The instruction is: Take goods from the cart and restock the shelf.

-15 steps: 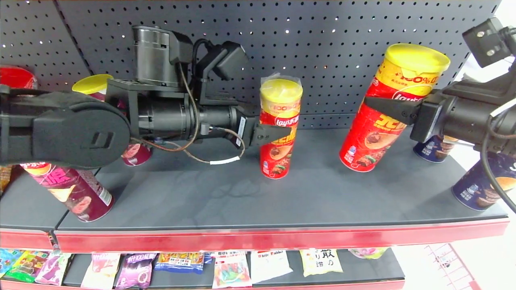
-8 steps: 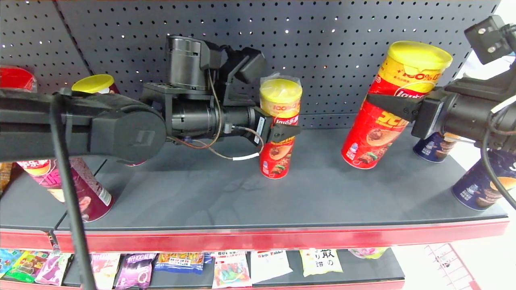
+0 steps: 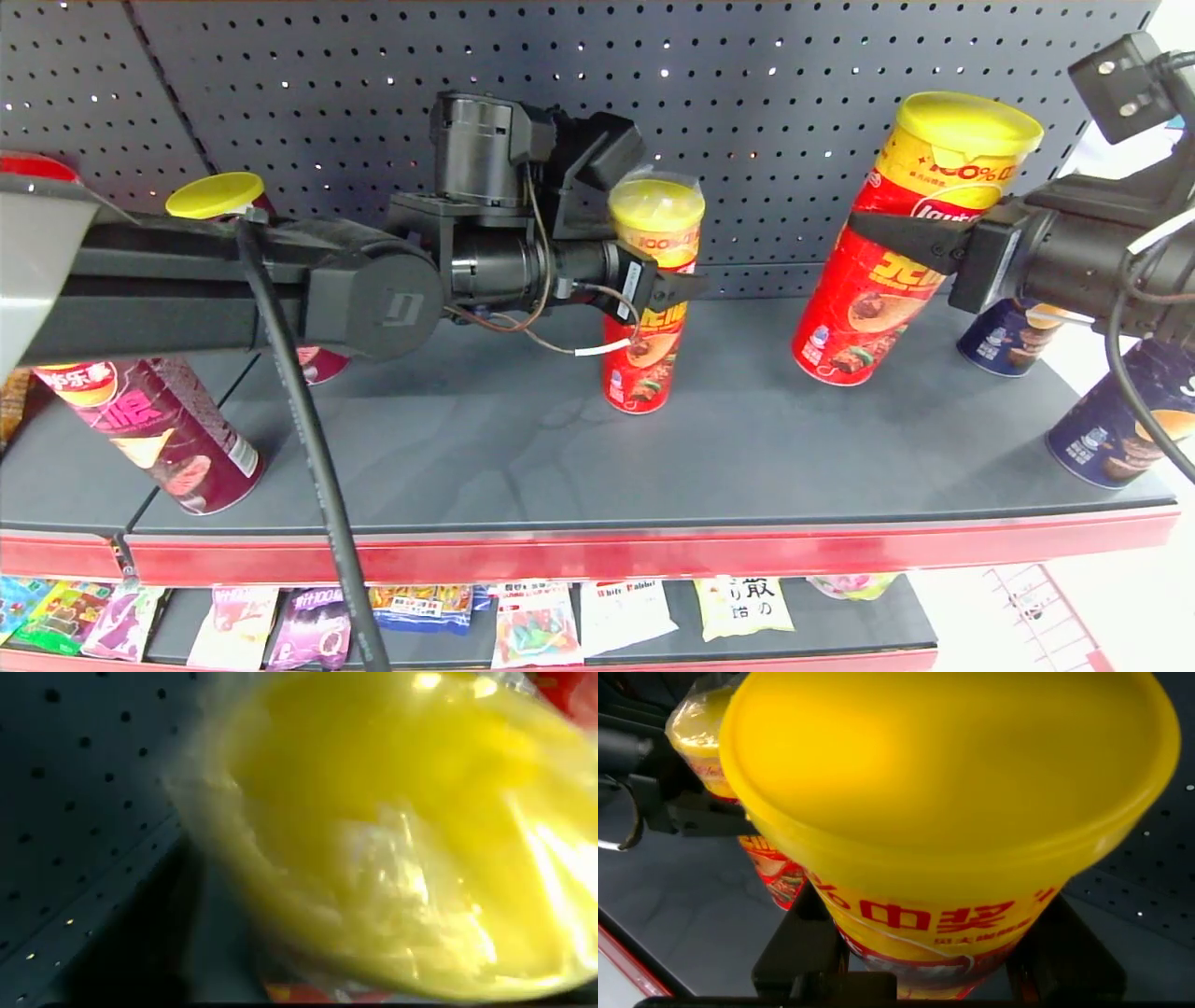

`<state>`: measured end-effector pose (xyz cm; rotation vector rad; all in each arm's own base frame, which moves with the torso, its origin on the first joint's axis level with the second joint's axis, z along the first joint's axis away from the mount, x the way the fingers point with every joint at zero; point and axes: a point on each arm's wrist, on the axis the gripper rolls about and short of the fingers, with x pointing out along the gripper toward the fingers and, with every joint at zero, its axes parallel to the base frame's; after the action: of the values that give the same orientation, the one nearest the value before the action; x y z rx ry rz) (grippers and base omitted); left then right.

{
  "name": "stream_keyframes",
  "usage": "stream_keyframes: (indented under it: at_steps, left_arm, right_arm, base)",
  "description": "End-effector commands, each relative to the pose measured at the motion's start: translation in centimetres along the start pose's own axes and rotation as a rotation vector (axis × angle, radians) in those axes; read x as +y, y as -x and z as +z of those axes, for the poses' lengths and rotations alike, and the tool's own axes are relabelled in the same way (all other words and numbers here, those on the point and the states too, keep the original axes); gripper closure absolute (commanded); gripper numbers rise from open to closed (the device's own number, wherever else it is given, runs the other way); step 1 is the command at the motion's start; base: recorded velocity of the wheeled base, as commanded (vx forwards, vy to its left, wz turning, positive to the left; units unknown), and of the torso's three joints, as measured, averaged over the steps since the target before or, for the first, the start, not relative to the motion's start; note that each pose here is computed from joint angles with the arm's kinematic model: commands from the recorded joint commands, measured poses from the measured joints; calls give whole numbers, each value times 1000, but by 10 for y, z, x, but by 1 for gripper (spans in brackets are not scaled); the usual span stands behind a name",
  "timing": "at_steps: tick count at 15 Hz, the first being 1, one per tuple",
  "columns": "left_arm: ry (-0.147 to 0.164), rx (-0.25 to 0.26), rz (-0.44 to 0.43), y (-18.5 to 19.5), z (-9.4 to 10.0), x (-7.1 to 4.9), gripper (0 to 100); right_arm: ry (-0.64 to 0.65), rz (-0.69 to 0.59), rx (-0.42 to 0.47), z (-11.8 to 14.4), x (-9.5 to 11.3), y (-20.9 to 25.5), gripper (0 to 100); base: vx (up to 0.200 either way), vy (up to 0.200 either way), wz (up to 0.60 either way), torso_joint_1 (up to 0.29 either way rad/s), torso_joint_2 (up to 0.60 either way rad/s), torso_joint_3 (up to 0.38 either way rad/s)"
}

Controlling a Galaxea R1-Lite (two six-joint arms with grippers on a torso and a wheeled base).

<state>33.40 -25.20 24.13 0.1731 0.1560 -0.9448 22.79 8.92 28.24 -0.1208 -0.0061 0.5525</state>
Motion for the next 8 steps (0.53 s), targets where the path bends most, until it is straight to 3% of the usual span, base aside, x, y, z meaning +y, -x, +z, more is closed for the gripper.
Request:
stream_keyframes:
  at_steps: [1, 6, 8]
  left_arm:
    - [2, 6, -8, -5, -3, 0, 100]
    - [3, -18, -76, 13, 3, 3, 100]
    - [-10, -50, -182, 29, 10, 3, 100]
  right_arm:
    - [-1, -1, 0, 0, 0, -1, 100]
    - [0, -11, -4, 2, -4, -2, 100]
    - [2, -11, -10, 4, -4, -3, 100]
  base:
    - [0, 0, 0, 0, 0, 0]
    - [0, 0, 0, 0, 0, 0]
    - [0, 0, 0, 0, 0, 0]
